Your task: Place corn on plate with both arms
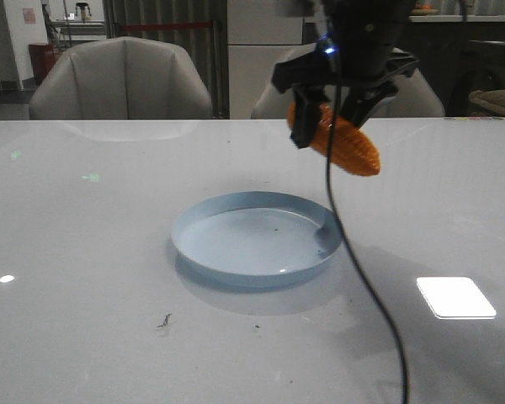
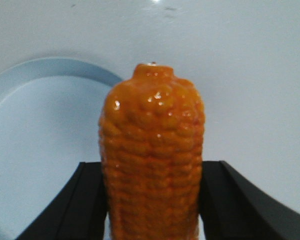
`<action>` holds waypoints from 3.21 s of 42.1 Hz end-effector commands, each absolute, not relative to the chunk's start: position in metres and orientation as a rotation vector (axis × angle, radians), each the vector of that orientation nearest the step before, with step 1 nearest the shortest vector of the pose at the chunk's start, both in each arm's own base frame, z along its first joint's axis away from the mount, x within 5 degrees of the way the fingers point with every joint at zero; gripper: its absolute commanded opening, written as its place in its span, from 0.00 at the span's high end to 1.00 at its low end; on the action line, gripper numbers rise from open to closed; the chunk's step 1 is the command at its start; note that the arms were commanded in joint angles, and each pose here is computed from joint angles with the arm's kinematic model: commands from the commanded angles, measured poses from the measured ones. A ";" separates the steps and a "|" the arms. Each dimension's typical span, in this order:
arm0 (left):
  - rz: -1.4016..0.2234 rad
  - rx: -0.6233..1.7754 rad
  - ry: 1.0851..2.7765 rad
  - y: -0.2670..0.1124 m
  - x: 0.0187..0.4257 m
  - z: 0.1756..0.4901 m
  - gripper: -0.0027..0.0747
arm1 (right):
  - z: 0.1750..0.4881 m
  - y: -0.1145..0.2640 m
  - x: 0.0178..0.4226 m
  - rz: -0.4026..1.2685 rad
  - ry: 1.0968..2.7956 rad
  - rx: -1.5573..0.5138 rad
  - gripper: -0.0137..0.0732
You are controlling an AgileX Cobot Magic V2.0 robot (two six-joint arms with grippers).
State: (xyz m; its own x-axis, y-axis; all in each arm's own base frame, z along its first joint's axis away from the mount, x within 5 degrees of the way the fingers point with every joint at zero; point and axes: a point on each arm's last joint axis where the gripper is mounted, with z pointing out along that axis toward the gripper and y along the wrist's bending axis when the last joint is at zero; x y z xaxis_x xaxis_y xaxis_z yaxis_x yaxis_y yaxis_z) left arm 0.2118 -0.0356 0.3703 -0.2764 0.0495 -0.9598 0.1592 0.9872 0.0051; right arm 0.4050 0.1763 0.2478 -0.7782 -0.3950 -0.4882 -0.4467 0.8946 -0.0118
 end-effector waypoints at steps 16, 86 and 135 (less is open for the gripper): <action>-0.123 0.135 1.720 -0.035 0.210 0.391 0.39 | 0.228 0.229 0.397 0.198 2.520 -0.750 0.28; -0.121 0.136 1.736 -0.035 0.211 0.389 0.39 | 0.397 0.022 0.179 0.087 2.070 -0.152 0.13; -0.084 0.168 1.649 -0.026 0.161 0.377 0.84 | 0.395 0.023 0.182 0.088 2.082 -0.152 0.13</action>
State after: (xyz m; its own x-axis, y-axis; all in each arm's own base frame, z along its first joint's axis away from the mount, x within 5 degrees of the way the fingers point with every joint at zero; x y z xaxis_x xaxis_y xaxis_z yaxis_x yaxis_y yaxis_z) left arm 0.1799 -0.0298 0.3592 -0.2477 0.0644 -0.9667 0.1610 0.9866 0.0245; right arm 0.1806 0.0240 0.3798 -0.5773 -0.0844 -0.8121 -0.1539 0.9881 0.0067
